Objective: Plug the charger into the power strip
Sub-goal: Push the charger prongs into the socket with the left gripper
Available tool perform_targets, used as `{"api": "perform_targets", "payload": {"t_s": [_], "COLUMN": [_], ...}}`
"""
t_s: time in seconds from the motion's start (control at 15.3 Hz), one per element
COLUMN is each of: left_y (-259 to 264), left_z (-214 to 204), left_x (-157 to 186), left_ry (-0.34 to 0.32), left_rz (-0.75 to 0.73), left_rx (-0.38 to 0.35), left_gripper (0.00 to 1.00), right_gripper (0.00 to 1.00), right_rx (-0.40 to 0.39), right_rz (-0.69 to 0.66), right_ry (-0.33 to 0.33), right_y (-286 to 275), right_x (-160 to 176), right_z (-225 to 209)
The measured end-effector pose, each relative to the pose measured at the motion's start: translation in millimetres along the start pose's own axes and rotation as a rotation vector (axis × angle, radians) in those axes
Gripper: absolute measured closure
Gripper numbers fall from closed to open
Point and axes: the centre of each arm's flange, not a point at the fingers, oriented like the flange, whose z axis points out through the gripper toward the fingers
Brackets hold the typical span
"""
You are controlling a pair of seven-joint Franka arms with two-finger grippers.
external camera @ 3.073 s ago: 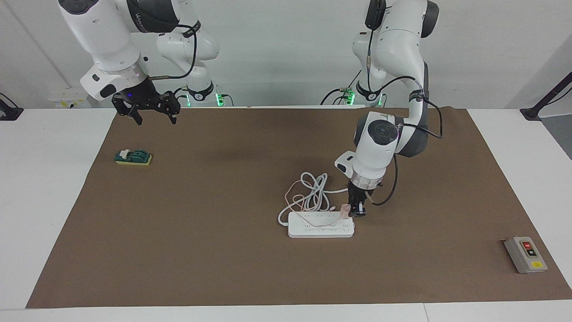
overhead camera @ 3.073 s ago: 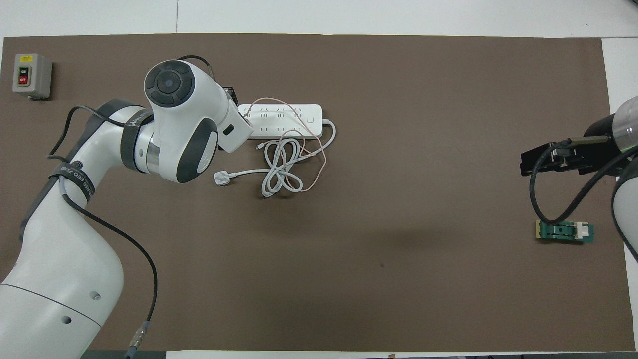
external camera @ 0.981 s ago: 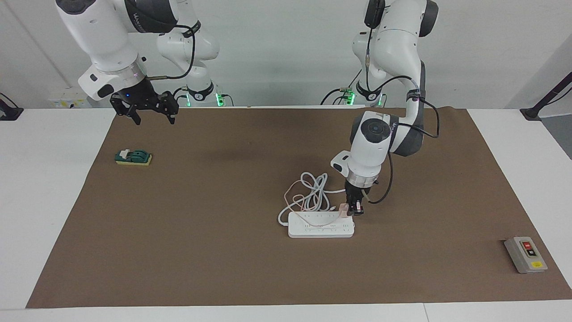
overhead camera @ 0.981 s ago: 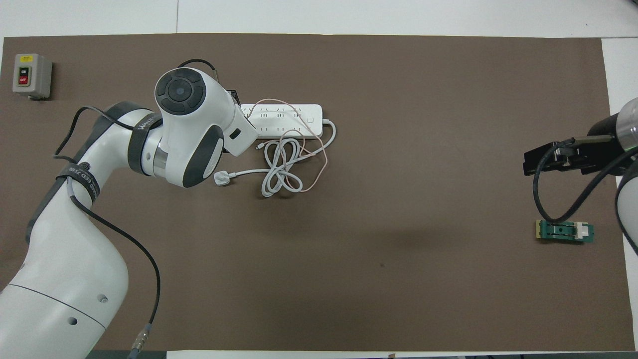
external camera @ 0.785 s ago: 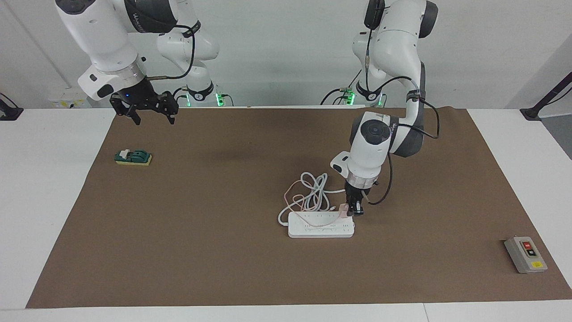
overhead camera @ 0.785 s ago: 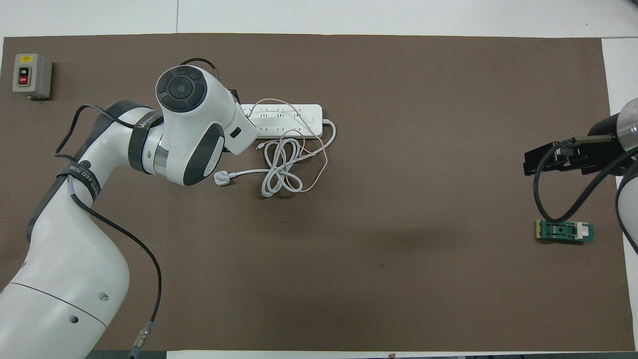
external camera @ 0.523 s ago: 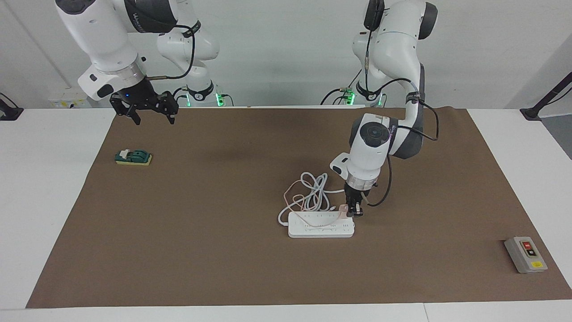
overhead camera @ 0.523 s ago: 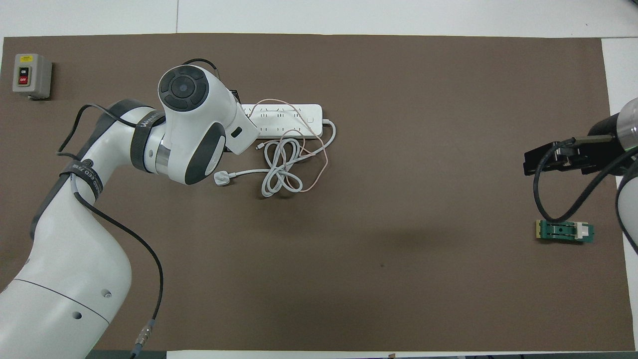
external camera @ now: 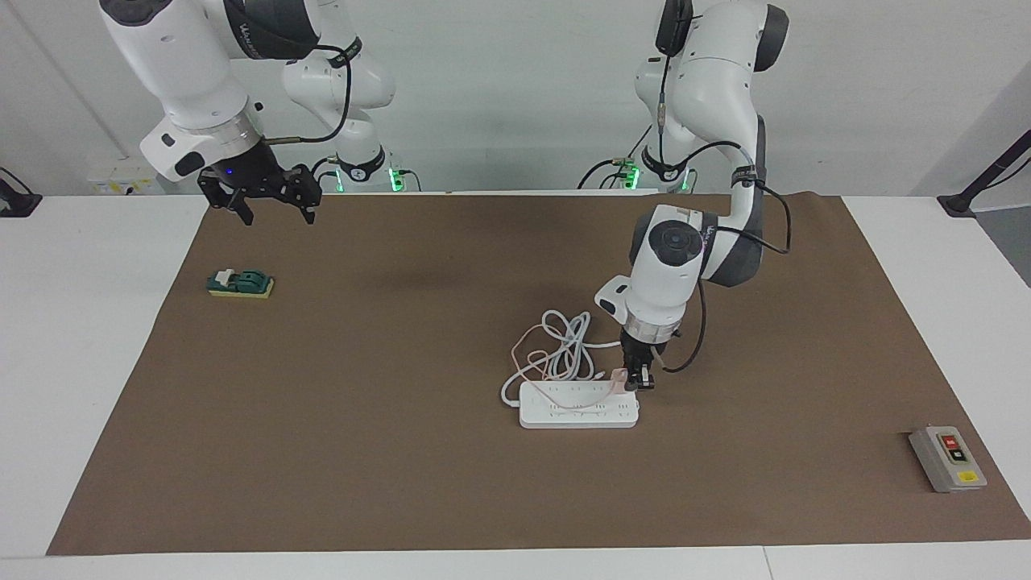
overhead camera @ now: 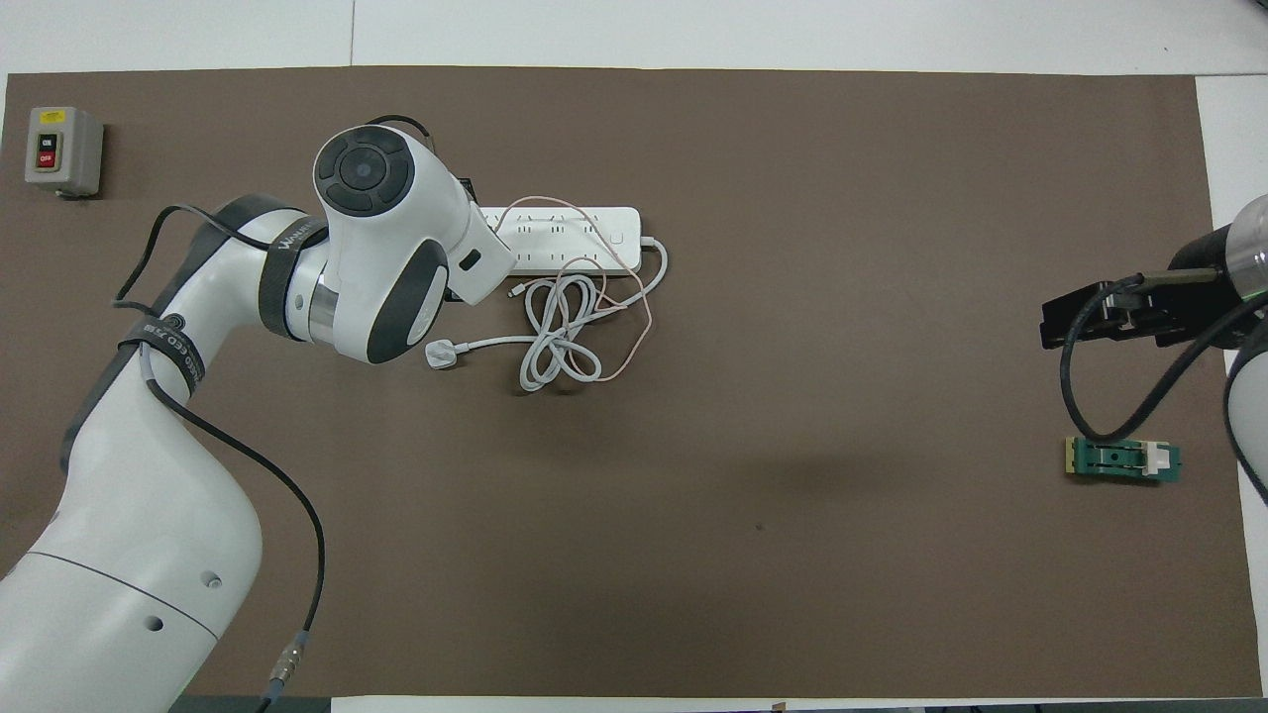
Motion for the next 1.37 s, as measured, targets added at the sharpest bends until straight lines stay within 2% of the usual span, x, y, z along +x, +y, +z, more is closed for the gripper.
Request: {"api": "perform_targets", "payload": {"t_s": [0.26, 0.72, 1.05, 1.37], "left_y": [-6, -4, -3, -2], "left_z": [0, 4, 5, 5], "left_x": [1, 0, -10, -10], "left_ry": [-0.004, 0.003, 0.050, 0.053], "left_rz": [-0.006, 0.011, 0.007, 0.012], "left_rx": [-0.029, -0.019, -0.009, -0.005], "left_gripper": [0.70, 0.70, 0.70, 0.70], "right_gripper": [0.00, 0.00, 0.00, 0.00], "right_rx": [0.000, 0.000, 0.000, 0.000], "right_rz": [0.000, 0.001, 0.002, 0.002], "right_ry": [0.000, 0.000, 0.000, 0.000], "right_y": [0, 1, 1, 1], "right_x": [0, 0, 0, 0], "right_z": [0, 0, 0, 0]}}
